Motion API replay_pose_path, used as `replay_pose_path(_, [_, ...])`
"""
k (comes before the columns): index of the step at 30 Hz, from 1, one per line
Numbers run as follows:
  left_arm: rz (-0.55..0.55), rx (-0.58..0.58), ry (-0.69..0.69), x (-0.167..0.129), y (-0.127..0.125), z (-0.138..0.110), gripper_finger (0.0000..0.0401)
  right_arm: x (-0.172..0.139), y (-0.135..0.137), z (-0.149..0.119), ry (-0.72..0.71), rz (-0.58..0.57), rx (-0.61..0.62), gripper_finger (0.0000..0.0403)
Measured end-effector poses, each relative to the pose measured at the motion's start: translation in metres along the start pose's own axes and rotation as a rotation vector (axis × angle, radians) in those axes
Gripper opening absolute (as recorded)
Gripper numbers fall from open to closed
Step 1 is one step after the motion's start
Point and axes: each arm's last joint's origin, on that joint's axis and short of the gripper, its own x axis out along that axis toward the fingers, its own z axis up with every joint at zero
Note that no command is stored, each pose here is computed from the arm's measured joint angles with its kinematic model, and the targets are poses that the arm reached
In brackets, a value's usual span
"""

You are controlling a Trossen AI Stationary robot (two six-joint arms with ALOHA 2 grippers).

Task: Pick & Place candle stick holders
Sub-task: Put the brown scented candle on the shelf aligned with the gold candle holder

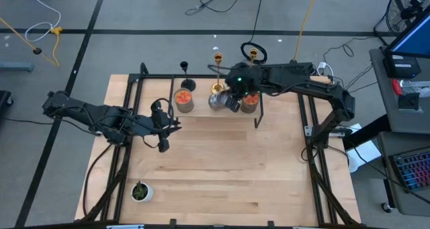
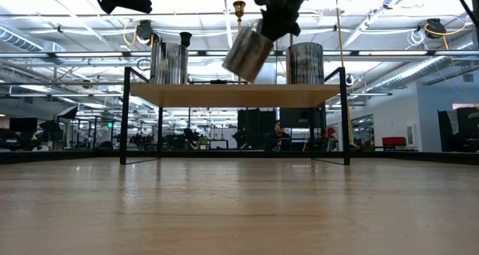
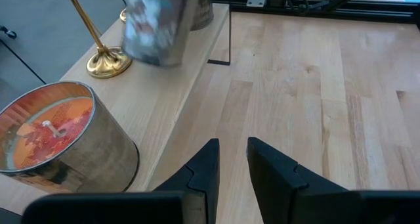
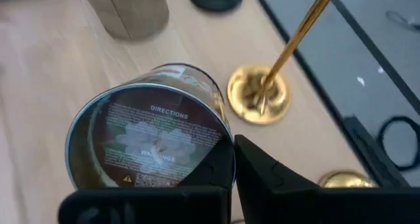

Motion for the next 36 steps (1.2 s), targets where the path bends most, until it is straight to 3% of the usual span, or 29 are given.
replay_pose_path(6, [0.004, -0.002, -0.004, 0.0, 0.0, 0.0, 0.0086, -0.025, -0.004, -0.001, -0.038, 0.005, 0.069, 0.0002])
replay_pose_path(13, [0.024, -0.011, -0.026, 0.0, 0.0, 0.002, 0.0085, -0.025, -0.005, -0.008, 0.034, -0.009, 0.073, 0.0002])
replay_pose_path(17, [0.038, -0.001, -0.056, 0.007, -0.003, 0.006, 0.0085, -0.026, -0.004, -0.004, -0.011, -0.002, 0.062, 0.0002])
replay_pose_path(28, [0.163, 0.017, -0.282, 0.079, -0.027, 0.031, 0.0085, -0.026, -0.007, -0.008, 0.032, -0.012, 0.066, 0.0002])
replay_pose_path(33, [0.231, 0.016, -0.359, 0.111, -0.022, 0.036, 0.0085, -0.025, -0.005, -0.01, 0.047, -0.012, 0.082, 0.0002])
replay_pose_path(36, [0.282, 0.002, -0.329, 0.13, -0.01, 0.032, 0.0085, -0.016, -0.004, -0.013, 0.035, -0.007, 0.081, 0.0002])
